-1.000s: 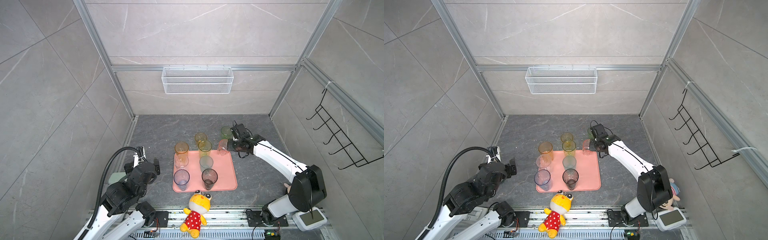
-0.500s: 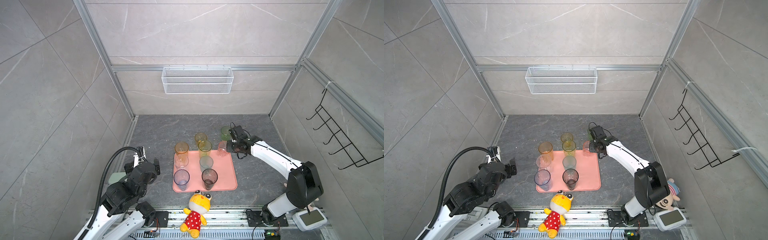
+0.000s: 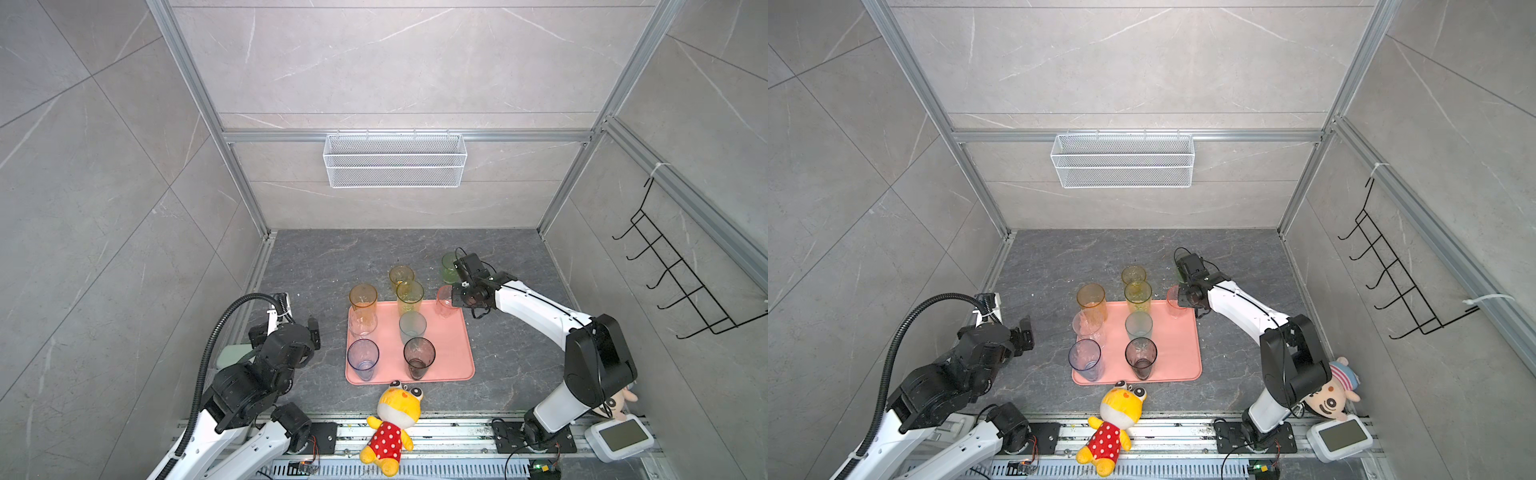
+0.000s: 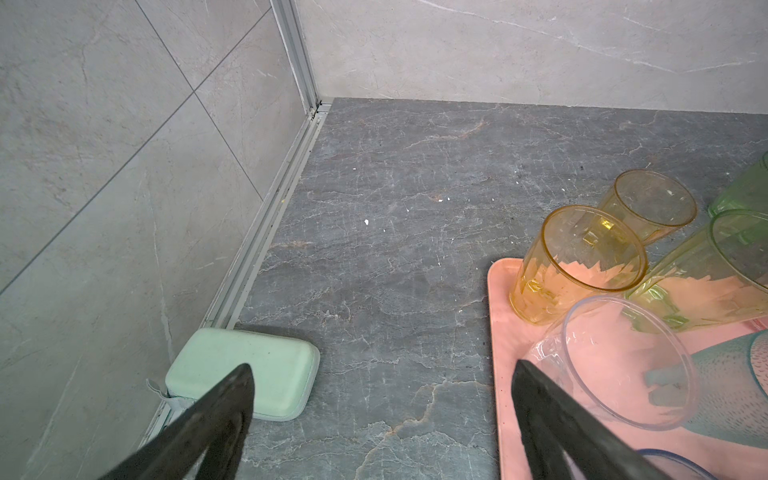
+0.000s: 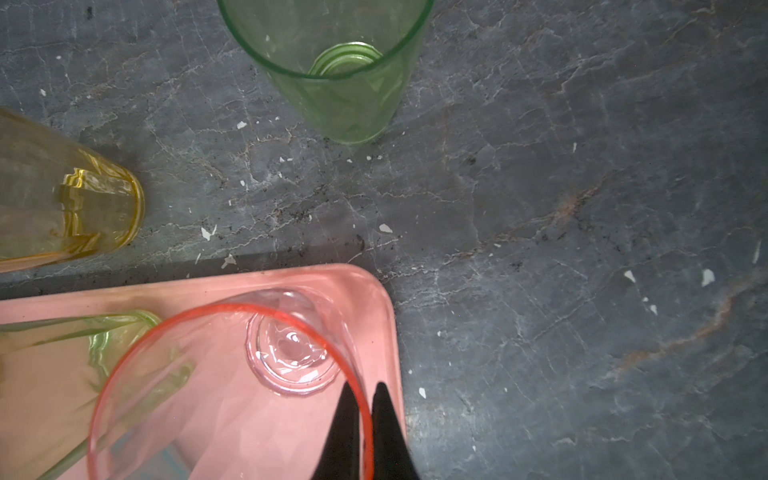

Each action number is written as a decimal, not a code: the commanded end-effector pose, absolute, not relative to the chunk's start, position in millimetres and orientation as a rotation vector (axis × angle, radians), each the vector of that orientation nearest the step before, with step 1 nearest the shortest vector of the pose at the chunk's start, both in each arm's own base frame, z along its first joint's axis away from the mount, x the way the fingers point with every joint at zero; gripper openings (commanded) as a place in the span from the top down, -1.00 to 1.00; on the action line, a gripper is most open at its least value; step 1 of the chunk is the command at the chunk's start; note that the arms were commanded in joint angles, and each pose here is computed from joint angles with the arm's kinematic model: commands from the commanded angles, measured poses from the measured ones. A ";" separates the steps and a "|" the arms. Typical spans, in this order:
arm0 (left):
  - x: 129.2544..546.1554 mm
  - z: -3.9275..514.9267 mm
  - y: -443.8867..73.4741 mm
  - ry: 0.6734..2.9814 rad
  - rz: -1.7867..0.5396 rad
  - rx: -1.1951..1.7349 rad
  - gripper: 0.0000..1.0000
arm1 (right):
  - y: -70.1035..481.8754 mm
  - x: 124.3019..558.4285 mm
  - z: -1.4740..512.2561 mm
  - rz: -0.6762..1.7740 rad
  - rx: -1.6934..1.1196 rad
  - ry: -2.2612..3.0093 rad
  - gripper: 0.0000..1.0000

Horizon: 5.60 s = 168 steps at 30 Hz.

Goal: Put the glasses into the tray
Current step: 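Lower the pink glass onto the tray's far corner with the right gripper, then open the right gripper and raise it off the pink glass, then move the right gripper over the amber glass beyond the tray, then lower the right gripper onto the amber glass rim and close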

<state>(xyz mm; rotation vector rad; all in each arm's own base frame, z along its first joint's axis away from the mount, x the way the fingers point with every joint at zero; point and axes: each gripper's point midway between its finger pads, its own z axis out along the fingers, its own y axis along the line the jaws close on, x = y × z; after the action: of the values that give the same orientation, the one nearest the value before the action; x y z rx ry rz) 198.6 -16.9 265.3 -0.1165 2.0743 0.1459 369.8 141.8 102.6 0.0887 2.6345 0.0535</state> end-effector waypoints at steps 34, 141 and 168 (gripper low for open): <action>201.1 266.5 -20.6 2.070 0.121 -0.137 -0.93 | 149.7 374.3 144.1 0.137 0.074 2.580 0.29; 197.1 269.7 -17.8 2.052 0.104 -0.142 -0.93 | 302.9 460.5 93.3 0.324 -0.061 2.669 0.24; 196.8 269.2 -18.1 2.054 0.104 -0.140 -0.93 | 297.0 468.0 116.8 0.296 -0.069 2.612 0.85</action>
<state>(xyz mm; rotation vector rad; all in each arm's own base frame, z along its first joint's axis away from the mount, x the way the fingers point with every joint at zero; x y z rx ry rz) 196.9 -17.9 267.1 -0.1105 2.0659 0.1293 464.8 297.0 97.7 -0.0586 2.6429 0.3060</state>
